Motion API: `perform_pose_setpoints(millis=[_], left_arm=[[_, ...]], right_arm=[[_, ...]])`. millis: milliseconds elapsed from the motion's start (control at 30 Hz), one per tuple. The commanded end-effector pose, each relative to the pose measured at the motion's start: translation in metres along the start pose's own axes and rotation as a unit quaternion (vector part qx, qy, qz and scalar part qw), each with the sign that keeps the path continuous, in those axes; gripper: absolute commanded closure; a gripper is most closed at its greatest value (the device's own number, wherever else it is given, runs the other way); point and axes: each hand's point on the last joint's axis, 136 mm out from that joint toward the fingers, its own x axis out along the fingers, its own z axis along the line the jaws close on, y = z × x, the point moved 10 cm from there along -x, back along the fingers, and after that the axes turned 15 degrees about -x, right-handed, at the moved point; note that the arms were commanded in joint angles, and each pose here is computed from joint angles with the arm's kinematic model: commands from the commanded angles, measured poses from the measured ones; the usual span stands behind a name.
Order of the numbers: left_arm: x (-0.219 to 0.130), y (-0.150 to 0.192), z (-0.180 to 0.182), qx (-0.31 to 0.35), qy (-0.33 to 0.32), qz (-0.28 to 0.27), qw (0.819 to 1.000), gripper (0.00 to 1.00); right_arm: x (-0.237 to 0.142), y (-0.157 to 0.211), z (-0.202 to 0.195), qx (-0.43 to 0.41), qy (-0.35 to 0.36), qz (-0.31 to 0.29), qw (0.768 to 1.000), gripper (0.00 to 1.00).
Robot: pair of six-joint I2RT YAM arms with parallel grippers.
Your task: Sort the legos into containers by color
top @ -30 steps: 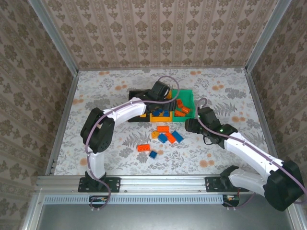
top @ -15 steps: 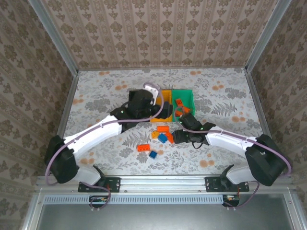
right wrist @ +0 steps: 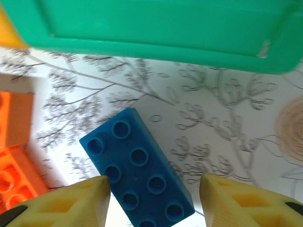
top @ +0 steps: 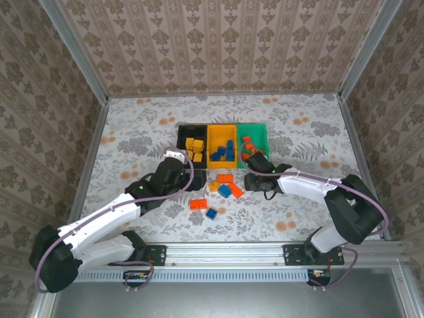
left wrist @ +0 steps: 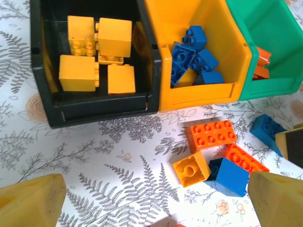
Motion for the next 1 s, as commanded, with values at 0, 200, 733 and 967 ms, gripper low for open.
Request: perform_pose_setpoints(millis=[0,200,733,967], left_arm=[[-0.006,0.001,0.011,-0.022,-0.018,-0.012,1.000,0.00],[-0.008,0.001,0.016,-0.030,-0.015,-0.015,0.999,0.00],[0.001,0.007,0.022,-0.041,-0.016,-0.007,0.999,0.00],[0.007,0.012,0.026,-0.041,-0.023,0.002,0.999,0.00]], right_arm=[[-0.005,0.005,-0.005,0.001,0.002,-0.001,1.000,0.38],[-0.004,-0.008,0.005,-0.027,-0.014,-0.001,1.000,0.25],[0.016,0.007,0.002,-0.033,0.011,0.054,0.998,0.62],[-0.023,0.003,-0.003,-0.030,-0.009,0.013,0.999,0.69]])
